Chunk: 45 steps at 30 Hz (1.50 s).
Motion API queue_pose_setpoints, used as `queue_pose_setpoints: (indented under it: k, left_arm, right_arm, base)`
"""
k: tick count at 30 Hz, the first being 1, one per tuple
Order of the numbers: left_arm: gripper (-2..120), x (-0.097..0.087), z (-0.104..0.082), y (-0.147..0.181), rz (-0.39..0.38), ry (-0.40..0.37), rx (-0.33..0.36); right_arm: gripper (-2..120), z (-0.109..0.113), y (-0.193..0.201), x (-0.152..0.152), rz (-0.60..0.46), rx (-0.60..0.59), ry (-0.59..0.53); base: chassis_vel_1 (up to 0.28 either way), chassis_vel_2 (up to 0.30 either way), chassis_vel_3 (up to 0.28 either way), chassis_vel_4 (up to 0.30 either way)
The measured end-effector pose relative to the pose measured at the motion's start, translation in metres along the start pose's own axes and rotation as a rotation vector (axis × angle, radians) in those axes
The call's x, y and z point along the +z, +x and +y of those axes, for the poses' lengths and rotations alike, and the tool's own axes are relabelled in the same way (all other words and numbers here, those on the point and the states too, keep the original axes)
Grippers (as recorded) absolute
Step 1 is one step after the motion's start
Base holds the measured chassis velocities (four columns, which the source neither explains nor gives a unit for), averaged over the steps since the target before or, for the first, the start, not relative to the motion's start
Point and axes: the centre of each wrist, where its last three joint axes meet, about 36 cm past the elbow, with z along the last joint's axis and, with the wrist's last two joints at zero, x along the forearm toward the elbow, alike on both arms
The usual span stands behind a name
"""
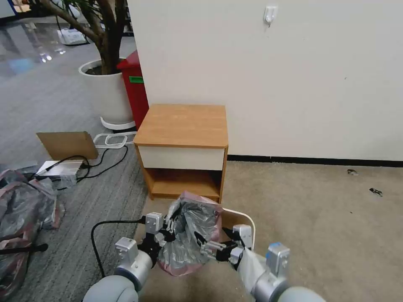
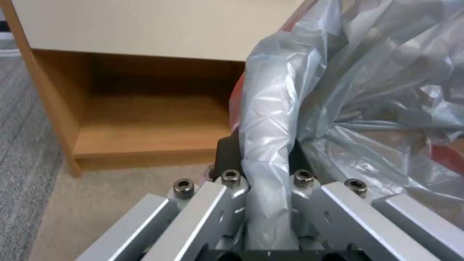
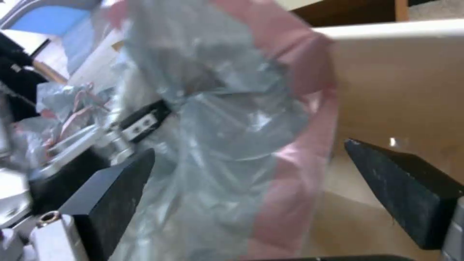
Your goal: Pick up the garbage bag from the table and place it over the trash can.
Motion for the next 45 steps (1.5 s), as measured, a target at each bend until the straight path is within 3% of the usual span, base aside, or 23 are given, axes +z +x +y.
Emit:
queue_pose_setpoints:
  k: [12, 21, 45]
  left_arm:
    - [5, -0.004, -0.002, 0.007, -0.015, 0.001, 0.001]
    - [5, -0.004, -0.003, 0.008, -0.018, 0.000, 0.001]
    - [5, 0.000, -0.002, 0.008, -0.008, -0.002, -0.010]
  right_arm:
    - [99, -0.004, -0.023, 0.001, 0.002, 0.035, -0.017]
    - [90, -0.001, -0.030, 0.009, 0.009, 0.023, -0.037]
    - [1, 0.004, -0.032, 0.018, -0.036, 0.011, -0.029]
  base:
    - [0.000, 0.000, 0.000, 0.000]
    - [0.000, 0.000, 0.000, 0.000]
    - [0.000, 0.000, 0.000, 0.000]
